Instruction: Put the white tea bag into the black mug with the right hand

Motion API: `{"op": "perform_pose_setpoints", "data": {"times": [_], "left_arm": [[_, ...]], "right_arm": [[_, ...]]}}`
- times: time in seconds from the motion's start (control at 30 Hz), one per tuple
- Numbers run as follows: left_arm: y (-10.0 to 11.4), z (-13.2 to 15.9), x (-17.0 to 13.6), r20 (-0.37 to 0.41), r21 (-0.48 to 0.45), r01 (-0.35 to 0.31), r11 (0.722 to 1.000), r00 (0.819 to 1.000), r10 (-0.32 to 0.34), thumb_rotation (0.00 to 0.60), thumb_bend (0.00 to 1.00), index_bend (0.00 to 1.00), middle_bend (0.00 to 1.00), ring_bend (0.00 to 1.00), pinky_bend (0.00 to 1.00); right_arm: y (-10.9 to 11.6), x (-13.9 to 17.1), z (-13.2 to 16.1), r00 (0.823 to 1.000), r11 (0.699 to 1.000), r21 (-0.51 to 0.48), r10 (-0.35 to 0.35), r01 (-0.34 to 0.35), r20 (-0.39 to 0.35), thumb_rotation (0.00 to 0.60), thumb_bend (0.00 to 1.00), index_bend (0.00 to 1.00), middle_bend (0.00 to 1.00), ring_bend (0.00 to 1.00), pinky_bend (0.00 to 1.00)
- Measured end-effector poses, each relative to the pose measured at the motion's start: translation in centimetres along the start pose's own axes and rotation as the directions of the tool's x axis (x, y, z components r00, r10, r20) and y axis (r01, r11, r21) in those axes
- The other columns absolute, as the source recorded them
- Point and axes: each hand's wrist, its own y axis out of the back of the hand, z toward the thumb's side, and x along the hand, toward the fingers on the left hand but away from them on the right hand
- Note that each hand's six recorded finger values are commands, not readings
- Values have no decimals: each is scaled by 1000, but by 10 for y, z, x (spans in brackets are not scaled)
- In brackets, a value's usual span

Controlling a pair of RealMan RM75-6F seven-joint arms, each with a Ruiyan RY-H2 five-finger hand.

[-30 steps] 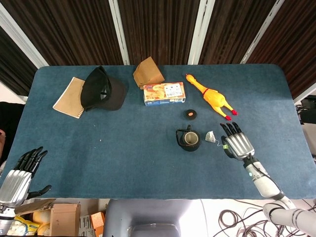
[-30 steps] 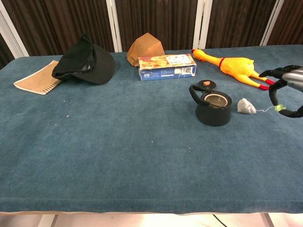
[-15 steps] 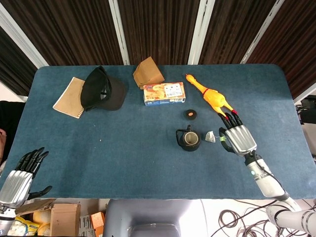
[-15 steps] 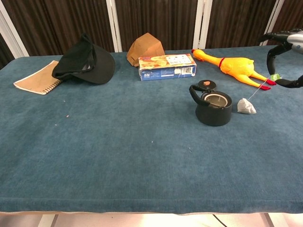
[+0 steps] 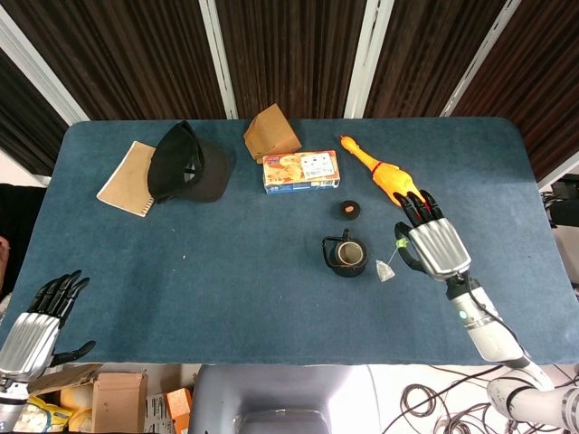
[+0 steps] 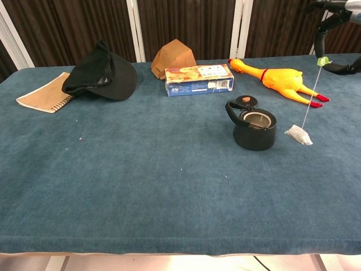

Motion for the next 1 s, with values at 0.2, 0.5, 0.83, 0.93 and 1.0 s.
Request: {"op": "perform_pose_setpoints", "data": {"times": [0.2,0.5,0.83,0.93,1.0], "left_arm": [[0,0,0,0,0,3,1000,1000,-3,600,28,0,0,0,103],[2,-1,-1,0,-3,-1,1000,1000,1,600,28,0,0,0,103],[4,-3,0,-4,-8,-4,1000,1000,4,600,28,0,0,0,103],[5,-3,0,-4,-9,-6,1000,1000,6,600,29,0,0,0,103],[5,-4,0,-6,-10,-7,1000,1000,7,600,28,0,0,0,103]], "right_arm": [[13,-6,13,999,999,-16,-32,31,-19,600,302,544,38,0,13],[29,-16,27,997,997,-37,-70,69,-34,600,302,540,39,0,13],[43,-32,41,996,994,-70,-87,85,-31,600,302,543,42,0,13],[38,-35,43,997,995,-70,-75,73,-30,600,302,543,42,0,13],[34,-37,44,997,996,-67,-67,65,-29,600,302,543,42,0,13]]}}
